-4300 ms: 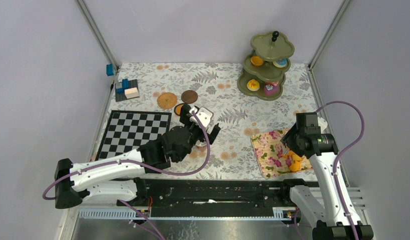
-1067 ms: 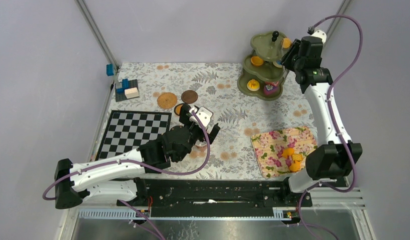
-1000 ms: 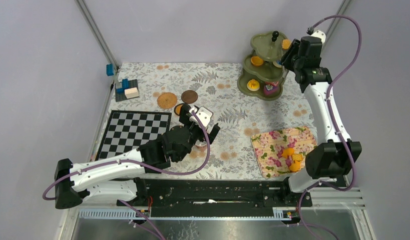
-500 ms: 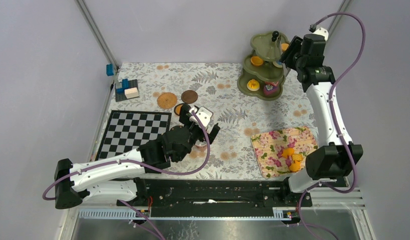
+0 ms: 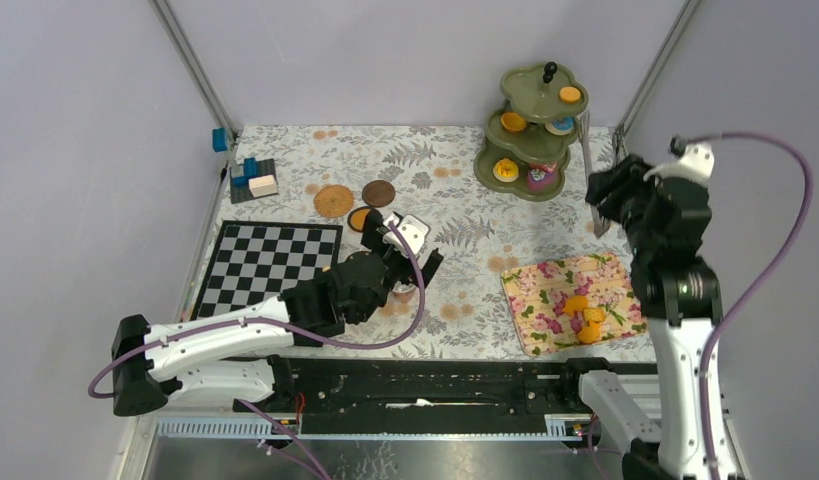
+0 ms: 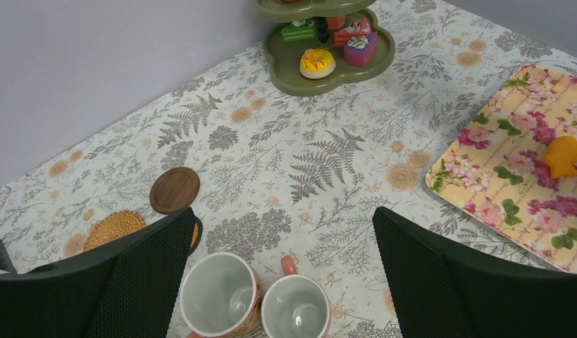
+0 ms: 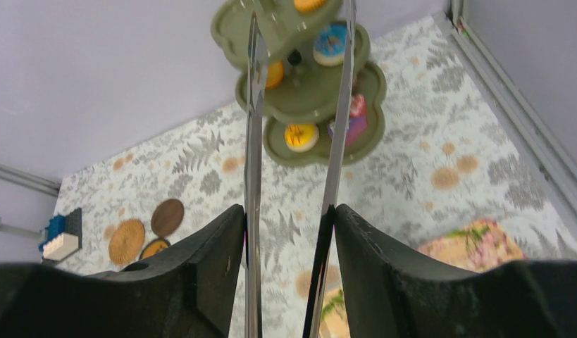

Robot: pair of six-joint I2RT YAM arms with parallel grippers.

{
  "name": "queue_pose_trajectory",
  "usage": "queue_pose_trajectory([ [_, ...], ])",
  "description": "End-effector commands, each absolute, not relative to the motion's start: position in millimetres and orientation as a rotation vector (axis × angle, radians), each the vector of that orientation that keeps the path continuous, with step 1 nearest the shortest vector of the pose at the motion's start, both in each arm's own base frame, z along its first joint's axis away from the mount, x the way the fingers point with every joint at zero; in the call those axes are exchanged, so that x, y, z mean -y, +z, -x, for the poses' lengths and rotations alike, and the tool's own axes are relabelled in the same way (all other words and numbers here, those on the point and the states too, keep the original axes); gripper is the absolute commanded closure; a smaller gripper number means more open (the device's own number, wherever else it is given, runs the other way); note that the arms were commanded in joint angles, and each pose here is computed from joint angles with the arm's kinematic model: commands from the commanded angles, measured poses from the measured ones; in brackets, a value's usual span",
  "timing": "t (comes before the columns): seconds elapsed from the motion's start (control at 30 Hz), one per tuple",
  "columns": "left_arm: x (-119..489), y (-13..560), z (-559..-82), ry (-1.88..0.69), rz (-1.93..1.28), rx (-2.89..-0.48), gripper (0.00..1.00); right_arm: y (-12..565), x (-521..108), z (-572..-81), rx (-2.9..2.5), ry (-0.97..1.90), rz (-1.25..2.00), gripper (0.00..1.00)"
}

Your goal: Serve the afternoon tea

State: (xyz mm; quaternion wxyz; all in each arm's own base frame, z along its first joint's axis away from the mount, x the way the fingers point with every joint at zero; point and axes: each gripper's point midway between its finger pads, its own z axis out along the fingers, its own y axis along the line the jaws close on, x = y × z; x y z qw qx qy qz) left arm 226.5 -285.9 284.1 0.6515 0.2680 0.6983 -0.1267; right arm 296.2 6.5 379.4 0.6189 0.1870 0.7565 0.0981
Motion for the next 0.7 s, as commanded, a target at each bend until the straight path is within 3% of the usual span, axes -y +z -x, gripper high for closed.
queue_pose_trajectory([
  [0.0, 292.5, 309.8, -227.0, -0.344, -0.565, -1.565, 0.01, 312.7, -3.3, -252.9, -1.897, 0.199, -0.512, 0.44],
  [0.3, 283.7, 345.8, -221.2, -0.394, -0.514, -1.579, 0.01, 240.8, -2.1, -184.9, -1.992, 0.227, -0.713, 0.44],
  [0.67, 284.1, 311.0, -233.1, -0.257, -0.571, -1.574, 0.01, 180.7, 6.8, -156.2, -2.169, 0.111, -0.933, 0.46],
])
